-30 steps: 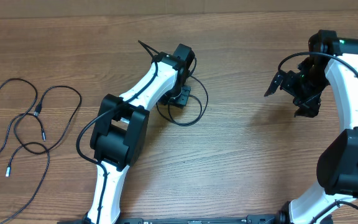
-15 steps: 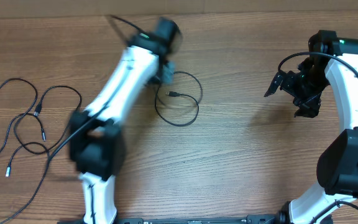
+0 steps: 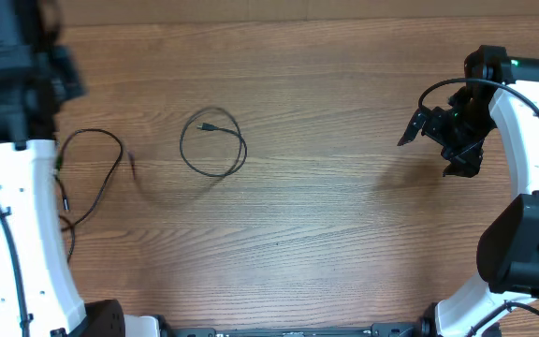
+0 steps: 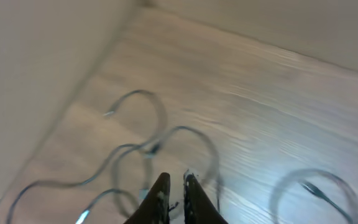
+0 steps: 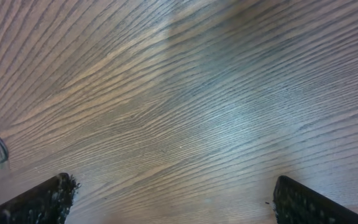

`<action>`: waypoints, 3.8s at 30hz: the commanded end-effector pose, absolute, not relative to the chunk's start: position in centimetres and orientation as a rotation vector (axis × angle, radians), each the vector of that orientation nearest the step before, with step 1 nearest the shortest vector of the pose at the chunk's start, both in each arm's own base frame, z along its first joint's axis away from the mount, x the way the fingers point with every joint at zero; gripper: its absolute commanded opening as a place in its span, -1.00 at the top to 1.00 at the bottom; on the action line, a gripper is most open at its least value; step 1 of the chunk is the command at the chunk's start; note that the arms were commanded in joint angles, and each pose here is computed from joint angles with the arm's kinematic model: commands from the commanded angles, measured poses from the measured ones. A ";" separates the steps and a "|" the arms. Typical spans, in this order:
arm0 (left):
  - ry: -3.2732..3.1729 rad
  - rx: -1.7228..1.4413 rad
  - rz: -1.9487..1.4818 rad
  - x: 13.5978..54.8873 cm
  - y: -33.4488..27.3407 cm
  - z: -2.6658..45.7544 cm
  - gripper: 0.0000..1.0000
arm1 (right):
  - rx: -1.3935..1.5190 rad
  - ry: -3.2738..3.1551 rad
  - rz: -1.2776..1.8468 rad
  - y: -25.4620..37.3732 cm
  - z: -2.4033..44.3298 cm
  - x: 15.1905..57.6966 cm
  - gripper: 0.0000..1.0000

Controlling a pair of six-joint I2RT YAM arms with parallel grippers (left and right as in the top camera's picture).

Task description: Untangle cables

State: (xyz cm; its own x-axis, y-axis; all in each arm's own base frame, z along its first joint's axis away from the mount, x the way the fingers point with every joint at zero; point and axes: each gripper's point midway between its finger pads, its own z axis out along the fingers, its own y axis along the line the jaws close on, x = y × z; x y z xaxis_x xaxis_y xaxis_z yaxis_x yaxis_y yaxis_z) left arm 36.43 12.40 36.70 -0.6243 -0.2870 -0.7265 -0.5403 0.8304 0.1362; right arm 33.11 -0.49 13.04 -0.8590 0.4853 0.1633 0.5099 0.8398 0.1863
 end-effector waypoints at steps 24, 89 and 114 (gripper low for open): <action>2.591 -0.364 -0.299 40.5 3.6 28.6 -0.03 | -0.780 -2.940 -0.339 -0.6 13.7 33.2 -1.00; 3.299 0.274 -0.114 38.9 -17.6 -0.4 0.92 | -0.777 -2.932 -0.336 -0.5 13.7 33.0 -1.00; 2.627 -0.283 0.047 39.5 1.0 29.9 0.85 | -0.750 -2.942 -0.338 -0.5 13.7 33.0 -1.00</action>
